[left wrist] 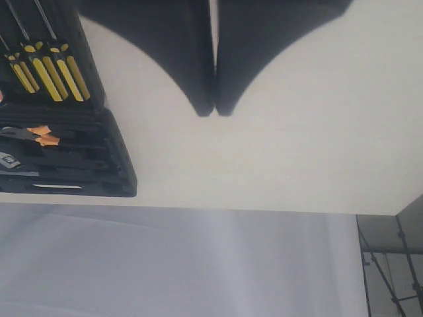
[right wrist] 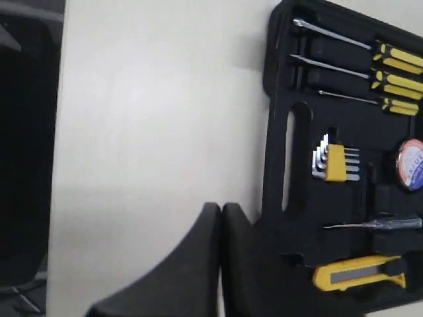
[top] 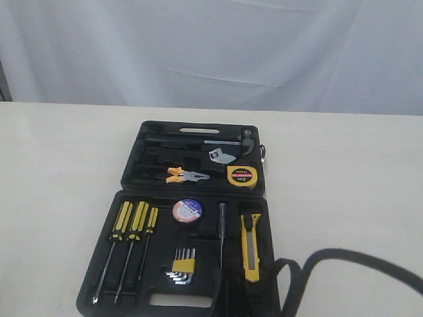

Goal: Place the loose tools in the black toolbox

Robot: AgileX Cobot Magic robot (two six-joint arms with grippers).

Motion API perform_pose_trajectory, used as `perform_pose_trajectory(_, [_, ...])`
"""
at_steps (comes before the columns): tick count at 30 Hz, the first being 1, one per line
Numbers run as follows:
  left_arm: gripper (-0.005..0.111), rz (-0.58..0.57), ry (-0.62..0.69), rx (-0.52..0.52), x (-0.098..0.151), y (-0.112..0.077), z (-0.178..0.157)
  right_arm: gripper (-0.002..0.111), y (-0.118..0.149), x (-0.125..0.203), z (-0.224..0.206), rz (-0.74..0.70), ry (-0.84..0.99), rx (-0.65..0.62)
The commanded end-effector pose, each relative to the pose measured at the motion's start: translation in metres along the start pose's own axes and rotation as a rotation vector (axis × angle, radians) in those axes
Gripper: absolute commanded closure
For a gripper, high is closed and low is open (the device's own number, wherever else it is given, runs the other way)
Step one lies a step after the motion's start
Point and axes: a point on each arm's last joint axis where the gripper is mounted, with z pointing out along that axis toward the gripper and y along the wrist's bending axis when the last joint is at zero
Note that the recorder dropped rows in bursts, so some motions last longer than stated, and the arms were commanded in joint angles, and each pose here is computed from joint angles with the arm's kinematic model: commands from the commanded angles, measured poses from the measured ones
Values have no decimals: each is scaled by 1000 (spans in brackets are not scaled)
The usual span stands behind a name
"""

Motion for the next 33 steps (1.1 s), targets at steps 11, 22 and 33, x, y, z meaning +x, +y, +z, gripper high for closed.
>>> perform_pose_trajectory(11, [107, -2, 0, 3, 1, 0, 0, 109, 14, -9, 70, 66, 77, 166])
perform_pose_trajectory(22, [107, -2, 0, 3, 1, 0, 0, 108, -2, -21, 91, 132, 51, 221])
perform_pose_trajectory(33, [107, -2, 0, 3, 1, 0, 0, 70, 0, -22, 96, 161, 53, 179])
